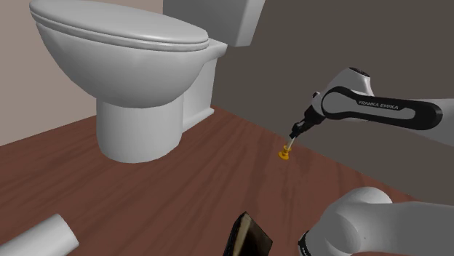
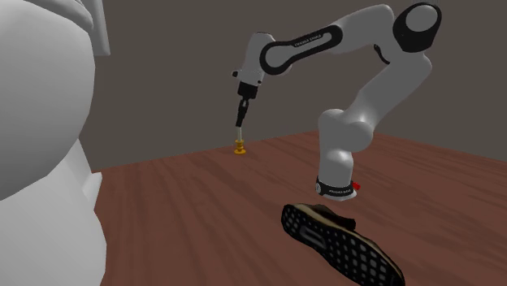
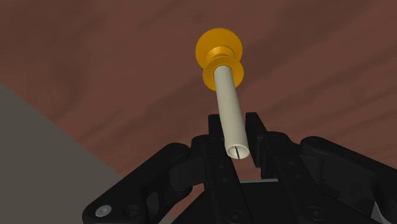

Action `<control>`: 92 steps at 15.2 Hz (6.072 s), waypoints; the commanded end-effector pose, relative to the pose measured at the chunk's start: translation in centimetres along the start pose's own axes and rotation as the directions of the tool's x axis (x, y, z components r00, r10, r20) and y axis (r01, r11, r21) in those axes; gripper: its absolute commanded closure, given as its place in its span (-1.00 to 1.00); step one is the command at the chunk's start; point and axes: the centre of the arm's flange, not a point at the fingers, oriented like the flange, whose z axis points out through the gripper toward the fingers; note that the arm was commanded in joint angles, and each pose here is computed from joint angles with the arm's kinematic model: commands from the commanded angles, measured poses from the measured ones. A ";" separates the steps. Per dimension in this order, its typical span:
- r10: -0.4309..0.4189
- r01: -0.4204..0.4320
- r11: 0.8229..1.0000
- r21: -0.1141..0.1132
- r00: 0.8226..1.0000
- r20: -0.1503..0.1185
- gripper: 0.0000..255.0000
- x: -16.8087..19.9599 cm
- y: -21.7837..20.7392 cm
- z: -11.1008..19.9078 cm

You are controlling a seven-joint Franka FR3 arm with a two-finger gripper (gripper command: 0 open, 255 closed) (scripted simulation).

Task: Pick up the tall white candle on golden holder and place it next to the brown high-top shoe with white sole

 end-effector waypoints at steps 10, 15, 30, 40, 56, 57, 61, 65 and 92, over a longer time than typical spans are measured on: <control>0.000 0.000 1.000 0.000 1.000 0.000 1.00 1.6 0.0 -5.7; 0.000 0.000 1.000 0.000 1.000 0.000 1.00 2.3 0.1 -8.2; 0.000 0.000 1.000 0.000 1.000 0.000 1.00 2.7 -6.4 -13.6; 0.000 0.000 1.000 0.000 1.000 0.000 1.00 0.7 -19.4 -14.5; 0.000 0.000 1.000 0.000 1.000 0.000 1.00 -2.1 -32.0 -12.4; 0.000 0.000 1.000 0.000 1.000 0.000 1.00 -2.3 -32.1 -11.9; 0.000 0.000 1.000 0.000 1.000 0.000 1.00 -2.9 -32.1 -9.8; 0.000 0.000 1.000 0.000 1.000 0.000 1.00 -3.4 -32.1 -7.8; 0.000 0.000 1.000 0.000 1.000 0.000 1.00 -7.2 -32.3 5.3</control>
